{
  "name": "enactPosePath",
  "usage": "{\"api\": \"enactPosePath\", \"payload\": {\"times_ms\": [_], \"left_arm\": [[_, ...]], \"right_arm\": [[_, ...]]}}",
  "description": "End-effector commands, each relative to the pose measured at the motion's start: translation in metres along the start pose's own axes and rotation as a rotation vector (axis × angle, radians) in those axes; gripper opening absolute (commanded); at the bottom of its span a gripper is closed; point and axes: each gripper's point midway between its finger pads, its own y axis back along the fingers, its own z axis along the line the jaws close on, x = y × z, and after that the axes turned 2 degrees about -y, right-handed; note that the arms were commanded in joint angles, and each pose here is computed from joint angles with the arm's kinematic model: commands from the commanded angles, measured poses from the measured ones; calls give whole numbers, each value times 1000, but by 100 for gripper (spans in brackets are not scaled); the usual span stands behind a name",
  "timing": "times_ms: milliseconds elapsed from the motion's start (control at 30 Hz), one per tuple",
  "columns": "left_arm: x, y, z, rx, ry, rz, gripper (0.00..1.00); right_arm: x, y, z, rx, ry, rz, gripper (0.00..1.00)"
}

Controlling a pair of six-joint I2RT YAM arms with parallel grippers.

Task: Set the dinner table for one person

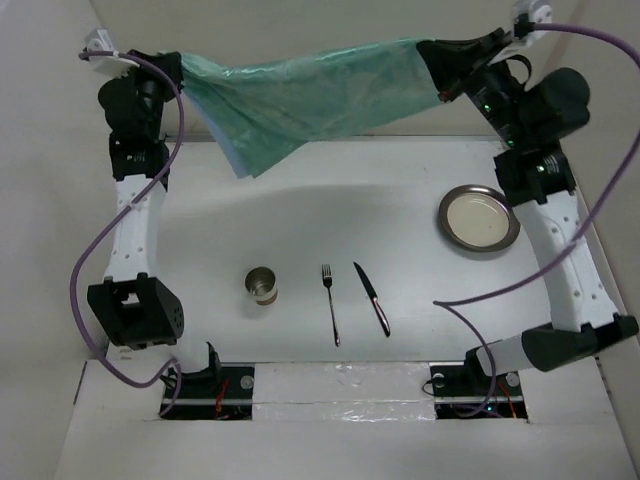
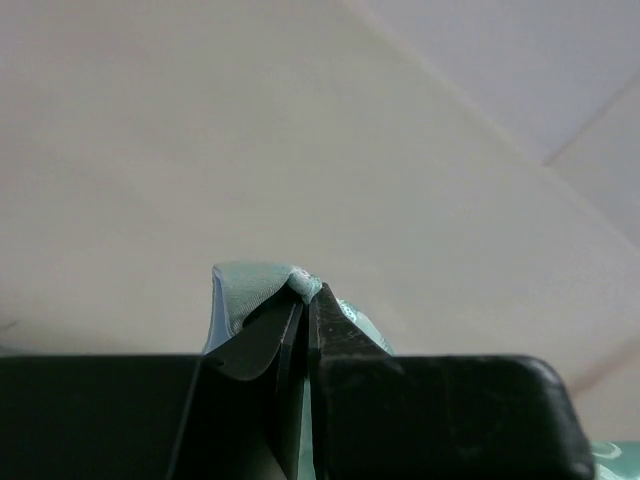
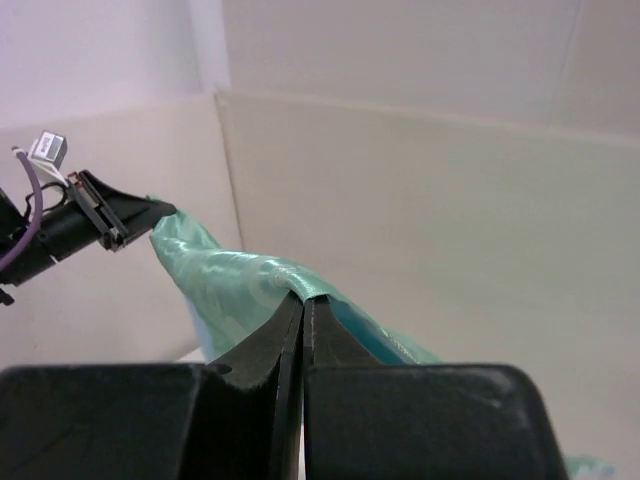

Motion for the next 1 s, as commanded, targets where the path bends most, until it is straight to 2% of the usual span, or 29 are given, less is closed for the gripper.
{"api": "enactPosePath", "payload": {"times_ms": [0,33,100,233,367,567,600,633,667,700,767,800,867,900,967], "left_arm": [[-59,28,-74,207,-2,-61,0],[-59,30,-78,220,0,-51,0],[-61,33,-89,259,-3,-25,0],[-24,18,-79,283,17,99,0],[19,-5,-57,276,60,215,0],[67,-45,-20,233,109,293,0],[57,-52,-26,246,108,269,0],[72,-63,-13,225,121,293,0],[71,-69,-13,222,126,291,0],[61,-82,-22,254,142,278,0],[56,-83,-31,286,175,282,0],[41,-83,-44,330,175,244,0],[38,-79,-52,365,192,246,0],[48,-77,-46,363,191,257,0],[41,-63,-52,377,177,236,0]], "right_arm": [[38,16,-30,133,24,136,0],[22,23,-27,138,37,114,0],[18,31,-25,142,34,126,0],[22,41,-26,155,16,117,0],[62,36,-59,188,-39,164,0],[110,-1,-107,181,-103,227,0],[118,-16,-118,180,-114,224,0],[118,-26,-124,177,-108,214,0],[124,-28,-136,203,-120,243,0],[99,-44,-157,227,-88,199,0],[97,-44,-158,222,-100,215,0],[90,-46,-154,207,-111,201,0],[76,-39,-152,199,-98,165,0],[77,-35,-150,204,-98,160,0],[87,-15,-150,226,-88,154,0]]}}
